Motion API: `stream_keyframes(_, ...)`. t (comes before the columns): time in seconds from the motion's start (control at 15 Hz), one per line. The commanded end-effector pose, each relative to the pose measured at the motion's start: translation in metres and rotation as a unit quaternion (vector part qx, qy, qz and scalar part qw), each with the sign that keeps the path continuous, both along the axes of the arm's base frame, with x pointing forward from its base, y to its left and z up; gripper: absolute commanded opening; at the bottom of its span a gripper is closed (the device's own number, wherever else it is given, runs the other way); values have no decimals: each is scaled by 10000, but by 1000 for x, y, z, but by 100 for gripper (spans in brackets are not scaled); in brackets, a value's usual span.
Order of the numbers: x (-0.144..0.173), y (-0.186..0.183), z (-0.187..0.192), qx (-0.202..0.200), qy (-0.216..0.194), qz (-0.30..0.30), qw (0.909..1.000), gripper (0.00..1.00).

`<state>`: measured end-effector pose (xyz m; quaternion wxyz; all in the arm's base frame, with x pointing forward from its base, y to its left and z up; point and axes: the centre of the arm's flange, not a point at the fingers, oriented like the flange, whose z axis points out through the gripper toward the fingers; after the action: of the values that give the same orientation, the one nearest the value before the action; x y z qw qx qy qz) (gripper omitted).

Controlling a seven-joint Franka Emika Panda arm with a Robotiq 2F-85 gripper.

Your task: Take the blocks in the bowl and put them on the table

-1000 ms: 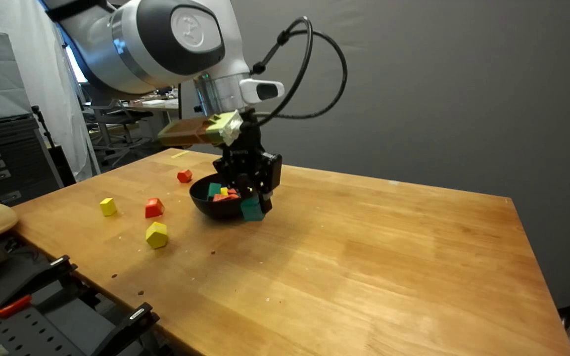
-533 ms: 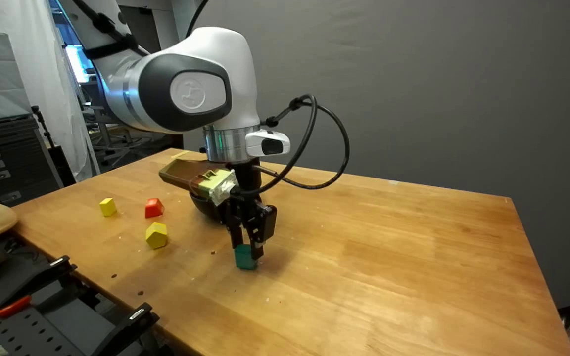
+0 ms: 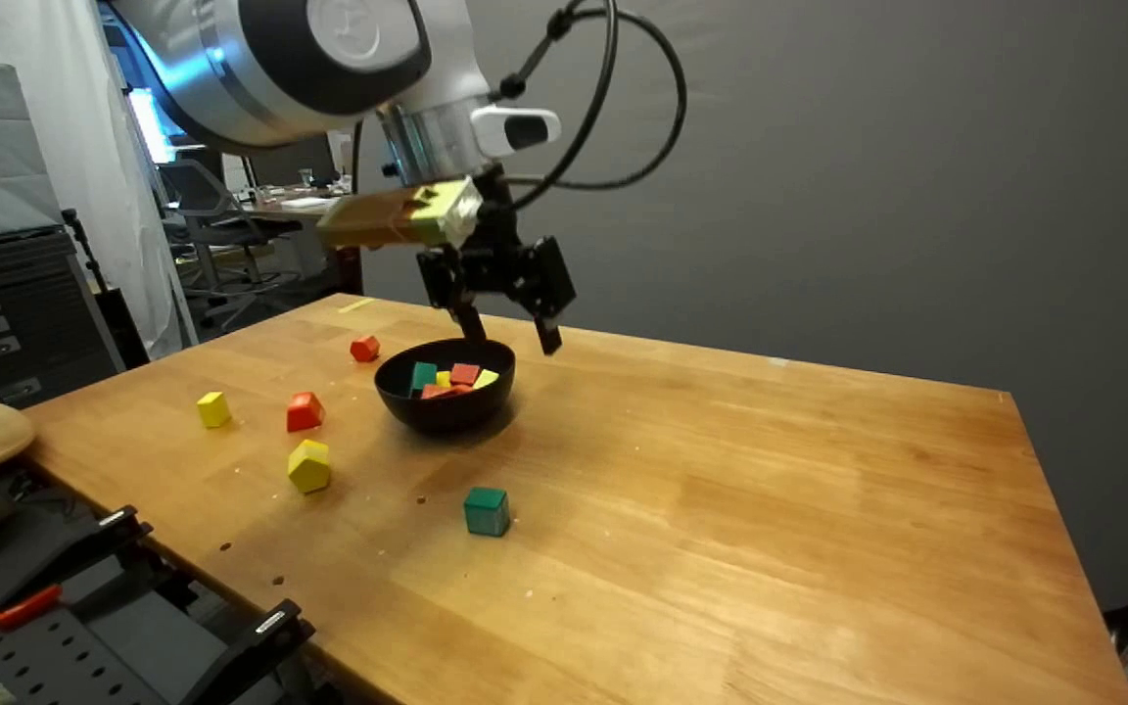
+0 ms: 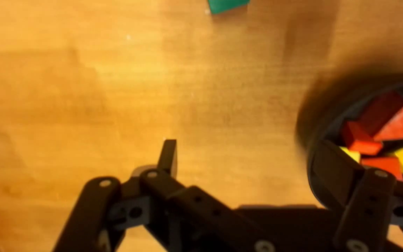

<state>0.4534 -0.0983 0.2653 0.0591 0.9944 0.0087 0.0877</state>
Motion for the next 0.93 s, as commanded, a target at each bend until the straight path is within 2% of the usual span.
stream_keyframes(0.0,33,46,52,-1,-571,624,9964,100)
stream_keyframes(0.2,73,94,46,470,-647,1110,9906,99)
stream_keyframes(0.27,83,109,42,646,-618,1231,9884,95)
stream_keyframes(0.47,102,141,22,943,-351,1533,9830,93)
stream_keyframes(0.6,107,144,6,778,-80,1702,9823,88)
stream_keyframes(0.67,108,140,-3,623,78,1808,9815,81)
stream_keyframes(0.8,110,130,-18,511,401,2150,9745,69)
stream_keyframes(0.87,110,128,-25,420,546,2315,9704,57)
